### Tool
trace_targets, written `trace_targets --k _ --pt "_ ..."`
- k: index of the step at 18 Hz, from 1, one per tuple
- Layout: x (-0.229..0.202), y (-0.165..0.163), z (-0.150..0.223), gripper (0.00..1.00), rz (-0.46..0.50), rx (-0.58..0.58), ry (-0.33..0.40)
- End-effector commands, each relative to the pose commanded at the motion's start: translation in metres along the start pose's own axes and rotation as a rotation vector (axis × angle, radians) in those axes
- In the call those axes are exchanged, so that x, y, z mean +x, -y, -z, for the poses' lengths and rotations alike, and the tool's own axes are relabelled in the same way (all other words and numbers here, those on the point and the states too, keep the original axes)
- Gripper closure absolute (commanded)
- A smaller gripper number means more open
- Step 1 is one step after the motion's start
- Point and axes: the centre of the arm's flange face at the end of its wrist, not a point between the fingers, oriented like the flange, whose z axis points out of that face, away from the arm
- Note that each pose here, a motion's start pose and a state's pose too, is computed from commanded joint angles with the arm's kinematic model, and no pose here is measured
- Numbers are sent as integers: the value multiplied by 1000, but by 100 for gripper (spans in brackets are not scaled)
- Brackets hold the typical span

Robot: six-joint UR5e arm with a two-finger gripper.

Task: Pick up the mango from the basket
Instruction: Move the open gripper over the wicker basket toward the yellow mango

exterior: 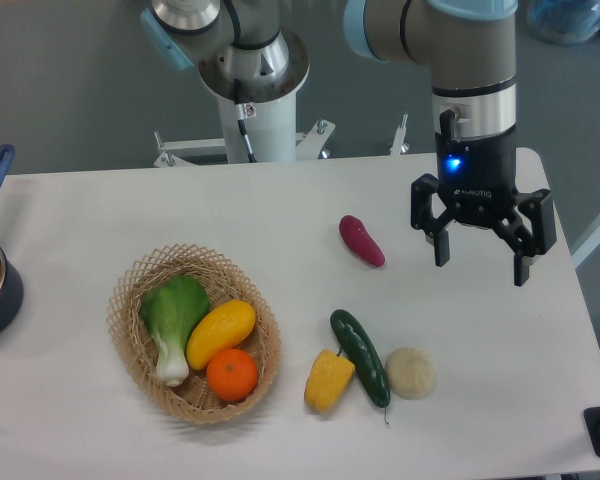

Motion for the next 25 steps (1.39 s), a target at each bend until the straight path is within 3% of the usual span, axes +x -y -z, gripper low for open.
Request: trace_targets --k 8,16,20,25 --pt "5 3 -3 0 11 0 -11" --pt "60 14 1 0 103 -4 -82" --pt "113 11 -7 0 273 -31 -154" --pt "155 35 -19 0 366 -37 -209"
